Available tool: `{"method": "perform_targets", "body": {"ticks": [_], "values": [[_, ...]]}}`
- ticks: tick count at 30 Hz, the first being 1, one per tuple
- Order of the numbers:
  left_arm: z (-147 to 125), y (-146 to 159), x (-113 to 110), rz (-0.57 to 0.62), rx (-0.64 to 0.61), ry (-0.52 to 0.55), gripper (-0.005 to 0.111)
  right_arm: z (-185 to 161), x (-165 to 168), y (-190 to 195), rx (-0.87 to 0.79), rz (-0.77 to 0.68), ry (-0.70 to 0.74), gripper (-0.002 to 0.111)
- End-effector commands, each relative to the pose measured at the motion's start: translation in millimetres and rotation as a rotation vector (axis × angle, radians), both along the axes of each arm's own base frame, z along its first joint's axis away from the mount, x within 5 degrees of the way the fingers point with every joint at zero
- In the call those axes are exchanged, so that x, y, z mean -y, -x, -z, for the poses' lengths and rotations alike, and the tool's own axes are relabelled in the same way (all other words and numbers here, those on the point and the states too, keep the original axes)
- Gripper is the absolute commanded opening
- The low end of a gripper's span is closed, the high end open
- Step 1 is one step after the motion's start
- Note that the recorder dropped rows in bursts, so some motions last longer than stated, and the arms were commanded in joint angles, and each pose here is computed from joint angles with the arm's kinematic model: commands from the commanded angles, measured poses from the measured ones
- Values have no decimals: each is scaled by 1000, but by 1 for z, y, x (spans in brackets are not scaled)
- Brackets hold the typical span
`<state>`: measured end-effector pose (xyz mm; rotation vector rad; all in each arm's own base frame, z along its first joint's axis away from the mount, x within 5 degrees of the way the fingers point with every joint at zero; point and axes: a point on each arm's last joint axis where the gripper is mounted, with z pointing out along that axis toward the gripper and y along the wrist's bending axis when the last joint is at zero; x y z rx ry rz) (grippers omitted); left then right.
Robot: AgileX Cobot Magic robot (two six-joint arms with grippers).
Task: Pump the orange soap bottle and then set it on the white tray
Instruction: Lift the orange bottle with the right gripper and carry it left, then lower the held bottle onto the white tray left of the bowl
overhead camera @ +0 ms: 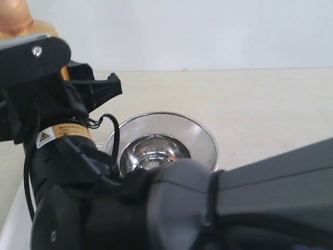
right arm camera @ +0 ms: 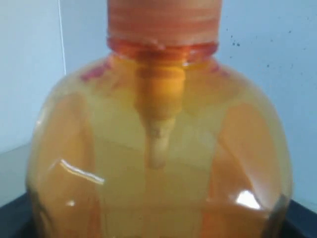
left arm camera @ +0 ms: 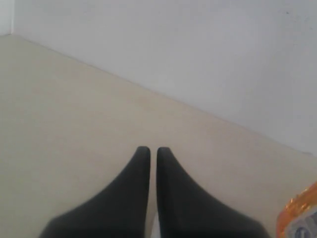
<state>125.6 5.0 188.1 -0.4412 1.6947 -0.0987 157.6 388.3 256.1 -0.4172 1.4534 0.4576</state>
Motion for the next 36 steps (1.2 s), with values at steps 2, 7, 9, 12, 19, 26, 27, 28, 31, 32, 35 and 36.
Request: {"method": "perform_targets", "body": {"ticks": [2,7,9,12,19,26,27,28,31,32,35,36], "values": [[1,4,-11,-130,2,21,5,15,-12,-3,39,15,-29,0],[2,4,-13,-155,-3,41,5,38,-17,-5,-3,13,-56,0],[2,4,-13,-155,-3,41,5,47,-18,-5,-10,17,-51,0],[2,4,-13,-156,-3,44,5,59,-20,-7,-20,30,-50,0],[2,4,-13,-154,-6,53,5,76,-25,2,-20,22,-25,0],[3,4,-12,-147,-14,57,5,79,-25,3,-58,23,-17,0],[3,4,-12,-147,-14,57,5,80,-26,4,-63,9,-9,0],[3,4,-12,-146,-15,57,5,81,-27,5,-66,-3,-2,2],[4,4,-12,-144,-19,59,5,82,-28,5,-67,-11,5,18],[4,4,-12,-143,-20,59,5,82,-28,5,-71,-15,7,27],[4,4,-12,-143,-20,59,5,83,-29,5,-77,-19,11,54],[4,4,-11,-140,-23,60,5,83,-28,5,-83,-13,10,70]]}}
